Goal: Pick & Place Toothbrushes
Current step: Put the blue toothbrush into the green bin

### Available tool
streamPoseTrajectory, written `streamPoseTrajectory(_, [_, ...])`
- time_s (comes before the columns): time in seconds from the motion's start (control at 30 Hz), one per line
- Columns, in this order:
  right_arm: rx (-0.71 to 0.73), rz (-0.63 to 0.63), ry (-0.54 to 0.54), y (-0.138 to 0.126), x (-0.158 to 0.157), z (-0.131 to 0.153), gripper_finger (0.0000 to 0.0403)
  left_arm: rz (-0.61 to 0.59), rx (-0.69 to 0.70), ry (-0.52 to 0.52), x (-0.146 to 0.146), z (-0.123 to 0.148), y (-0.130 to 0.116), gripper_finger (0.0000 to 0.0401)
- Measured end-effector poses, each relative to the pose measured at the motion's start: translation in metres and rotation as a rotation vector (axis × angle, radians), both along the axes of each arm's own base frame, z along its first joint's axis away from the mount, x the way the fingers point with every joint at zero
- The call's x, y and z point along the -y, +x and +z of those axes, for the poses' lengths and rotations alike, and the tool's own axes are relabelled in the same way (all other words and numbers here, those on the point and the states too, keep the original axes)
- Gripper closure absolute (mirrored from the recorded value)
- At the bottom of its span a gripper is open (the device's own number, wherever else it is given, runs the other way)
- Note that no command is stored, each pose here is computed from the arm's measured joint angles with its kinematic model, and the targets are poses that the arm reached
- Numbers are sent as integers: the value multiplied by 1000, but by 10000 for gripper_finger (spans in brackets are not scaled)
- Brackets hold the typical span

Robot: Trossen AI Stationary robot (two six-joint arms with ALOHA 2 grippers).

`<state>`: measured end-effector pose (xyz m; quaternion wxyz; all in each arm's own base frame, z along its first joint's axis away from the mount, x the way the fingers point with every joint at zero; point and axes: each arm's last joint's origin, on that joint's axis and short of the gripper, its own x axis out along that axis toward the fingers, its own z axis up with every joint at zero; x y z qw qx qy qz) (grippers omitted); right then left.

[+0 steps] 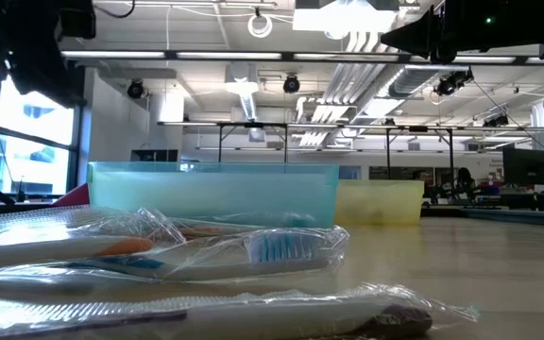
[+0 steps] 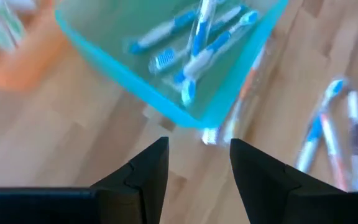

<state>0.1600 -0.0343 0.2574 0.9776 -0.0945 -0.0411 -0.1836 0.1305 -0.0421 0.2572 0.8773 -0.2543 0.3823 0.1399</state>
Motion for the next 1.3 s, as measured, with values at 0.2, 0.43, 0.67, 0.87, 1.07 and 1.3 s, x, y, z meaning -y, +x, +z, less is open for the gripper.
streamPoseTrajectory(0.2, [5, -1, -1, 0, 0, 1, 401, 211, 71, -260, -2, -4, -7, 233])
streamPoseTrajectory(0.43, [5, 0, 0, 0, 0, 0, 401, 335, 117, -319, -2, -3, -3, 233])
streamPoseTrajectory(0.67, [5, 0, 1, 0, 0, 0, 401, 344, 119, -308, -2, -3, -3, 233])
streamPoseTrajectory(0.87, [-2, 0, 1, 0, 0, 0, 401, 366, 109, -382, -1, -3, -2, 233])
streamPoseTrajectory(1.07, [-11, -2, -12, 0, 0, -1, 401, 451, 12, -643, 4, -5, -3, 233])
streamPoseTrajectory(1.3, [-27, -2, -9, 0, 0, -2, 401, 529, -206, -729, 19, -23, 14, 233])
